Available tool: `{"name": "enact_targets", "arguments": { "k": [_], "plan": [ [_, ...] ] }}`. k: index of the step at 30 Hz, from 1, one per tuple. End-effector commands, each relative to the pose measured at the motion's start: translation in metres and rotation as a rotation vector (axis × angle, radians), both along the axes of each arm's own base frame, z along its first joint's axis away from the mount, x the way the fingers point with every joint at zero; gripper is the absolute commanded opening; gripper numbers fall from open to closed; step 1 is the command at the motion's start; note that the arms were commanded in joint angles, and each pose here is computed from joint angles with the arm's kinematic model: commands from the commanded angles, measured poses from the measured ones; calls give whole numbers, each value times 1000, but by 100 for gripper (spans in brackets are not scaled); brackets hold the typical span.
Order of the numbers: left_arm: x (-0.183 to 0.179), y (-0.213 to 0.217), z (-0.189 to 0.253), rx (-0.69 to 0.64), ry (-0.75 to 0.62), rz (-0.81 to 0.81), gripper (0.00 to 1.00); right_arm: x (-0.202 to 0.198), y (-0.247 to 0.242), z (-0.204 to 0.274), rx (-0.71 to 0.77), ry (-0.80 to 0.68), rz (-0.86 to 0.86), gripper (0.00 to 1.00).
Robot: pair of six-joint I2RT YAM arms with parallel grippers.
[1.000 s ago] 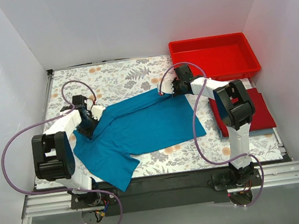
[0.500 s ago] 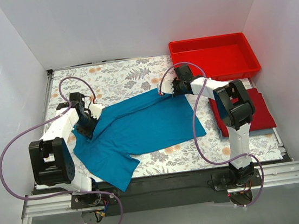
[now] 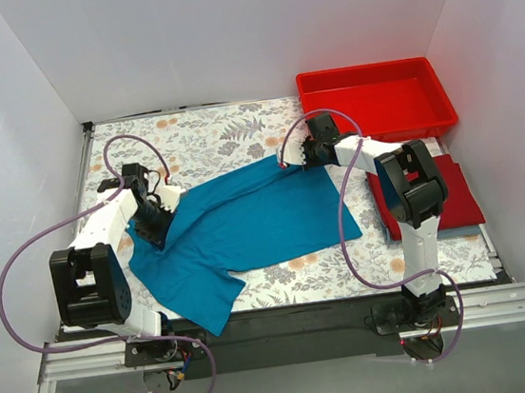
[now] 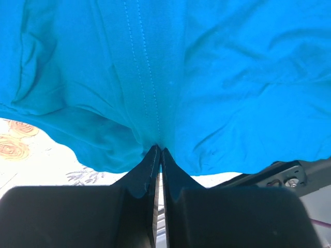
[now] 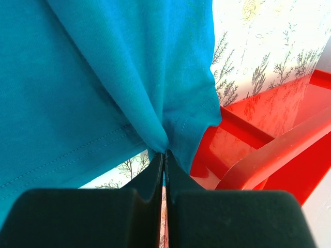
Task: Fold and stack the t-shirts
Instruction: Fold the tshirt
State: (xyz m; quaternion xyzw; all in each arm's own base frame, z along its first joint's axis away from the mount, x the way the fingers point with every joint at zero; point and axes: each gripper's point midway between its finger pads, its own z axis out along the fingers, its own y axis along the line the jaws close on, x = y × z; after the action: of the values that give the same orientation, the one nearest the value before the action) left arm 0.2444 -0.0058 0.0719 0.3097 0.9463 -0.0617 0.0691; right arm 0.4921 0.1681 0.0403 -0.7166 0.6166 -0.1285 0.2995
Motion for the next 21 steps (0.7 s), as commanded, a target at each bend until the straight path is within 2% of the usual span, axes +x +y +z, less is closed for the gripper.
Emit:
{"name": "enact_targets", "arguments": {
  "k": [1, 4, 6, 7, 9, 10, 12, 13, 17, 18, 21],
  "plan": [
    [-4, -6, 11, -29, -9, -22, 0, 10, 1, 16, -15, -40, 16, 1],
    [-8, 0, 2, 3, 8, -18, 0, 6, -1, 14, -26, -35, 25, 1],
    [-8, 4, -3, 25, 3, -9, 12, 4, -2, 14, -32, -35, 35, 1],
    [-7, 4, -4, 28, -6, -3, 24, 2, -3, 13, -39, -33, 38, 1],
    [2, 1, 1, 10, -44, 17, 31, 2, -5, 15, -46, -37, 35, 3],
    [6, 0, 3, -3, -56, 27, 34, 2, -6, 15, -49, -37, 35, 10],
    [20, 2, 13, -39, -100, 78, 35, 3, -8, 19, -49, -46, 34, 17],
    [26, 3, 16, -51, -114, 112, 36, 3, -8, 22, -48, -50, 36, 28],
    [57, 19, 27, -98, -193, 256, 37, 2, -3, 49, 2, -52, 36, 39],
    [63, 30, 27, -100, -201, 302, 37, 1, -4, 54, 7, -50, 33, 46],
    [79, 47, 19, -105, -205, 404, 37, -15, 10, 69, 88, 9, 71, 48]
  ]
}}
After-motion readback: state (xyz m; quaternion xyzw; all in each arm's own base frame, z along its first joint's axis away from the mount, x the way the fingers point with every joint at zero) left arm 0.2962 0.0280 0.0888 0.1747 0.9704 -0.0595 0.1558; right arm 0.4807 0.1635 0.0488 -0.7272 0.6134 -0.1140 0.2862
